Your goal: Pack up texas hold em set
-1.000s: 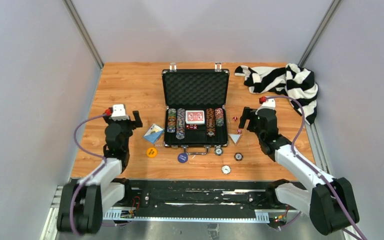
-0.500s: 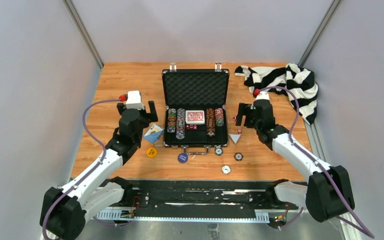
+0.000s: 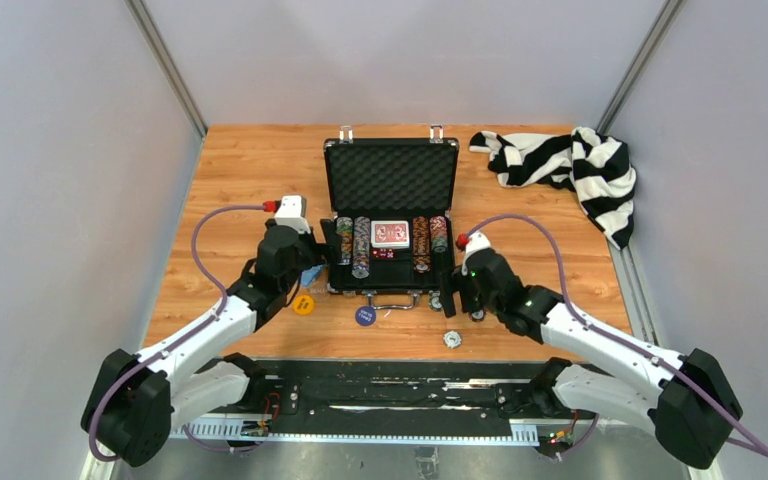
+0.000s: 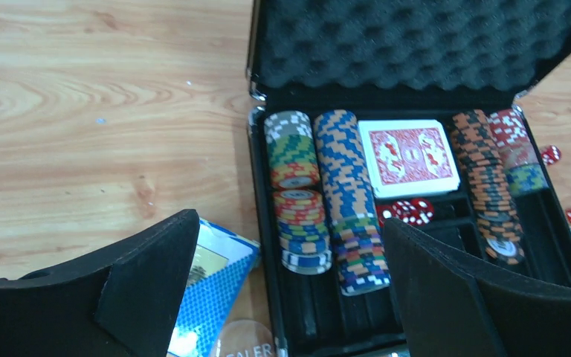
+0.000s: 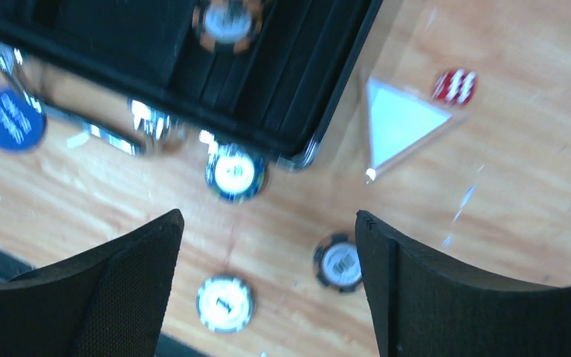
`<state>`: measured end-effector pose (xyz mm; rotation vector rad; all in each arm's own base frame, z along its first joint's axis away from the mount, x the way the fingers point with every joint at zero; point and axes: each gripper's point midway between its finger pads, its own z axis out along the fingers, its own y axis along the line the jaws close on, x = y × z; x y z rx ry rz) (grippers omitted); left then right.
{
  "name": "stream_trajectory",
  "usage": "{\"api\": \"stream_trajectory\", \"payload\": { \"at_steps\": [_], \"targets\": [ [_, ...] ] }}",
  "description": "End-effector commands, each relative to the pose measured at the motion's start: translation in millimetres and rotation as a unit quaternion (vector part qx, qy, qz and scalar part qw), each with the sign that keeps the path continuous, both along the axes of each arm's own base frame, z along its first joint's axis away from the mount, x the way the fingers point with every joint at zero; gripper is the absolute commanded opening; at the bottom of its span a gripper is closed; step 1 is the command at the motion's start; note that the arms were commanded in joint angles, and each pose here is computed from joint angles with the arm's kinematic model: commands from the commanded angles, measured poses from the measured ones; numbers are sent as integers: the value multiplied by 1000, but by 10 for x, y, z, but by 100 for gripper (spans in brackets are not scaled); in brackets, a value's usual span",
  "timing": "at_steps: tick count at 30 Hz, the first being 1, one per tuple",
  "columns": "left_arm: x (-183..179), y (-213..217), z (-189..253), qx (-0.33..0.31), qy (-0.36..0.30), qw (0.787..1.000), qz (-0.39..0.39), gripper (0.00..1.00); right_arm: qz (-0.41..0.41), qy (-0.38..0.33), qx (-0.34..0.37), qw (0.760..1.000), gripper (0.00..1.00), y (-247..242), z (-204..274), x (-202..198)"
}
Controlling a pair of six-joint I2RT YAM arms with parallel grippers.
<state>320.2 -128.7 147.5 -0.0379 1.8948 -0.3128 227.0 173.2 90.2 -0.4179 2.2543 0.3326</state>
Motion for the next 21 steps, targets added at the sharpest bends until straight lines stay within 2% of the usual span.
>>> {"api": "stream_trajectory", "payload": {
  "at_steps": [1,9,21],
  "targets": [
    [-72,-192,52,-16,12,999,-26,99,-23,57,-49,997,85,-144,-295,-388],
    [-237,-166,-180,22,41,998,-39,98,-18,91,-103,990,86,-169,-566,-837],
    [-266,-165,-268,24,52,998,-40,98,-43,112,-128,985,84,-155,-840,-911]
  ]
}}
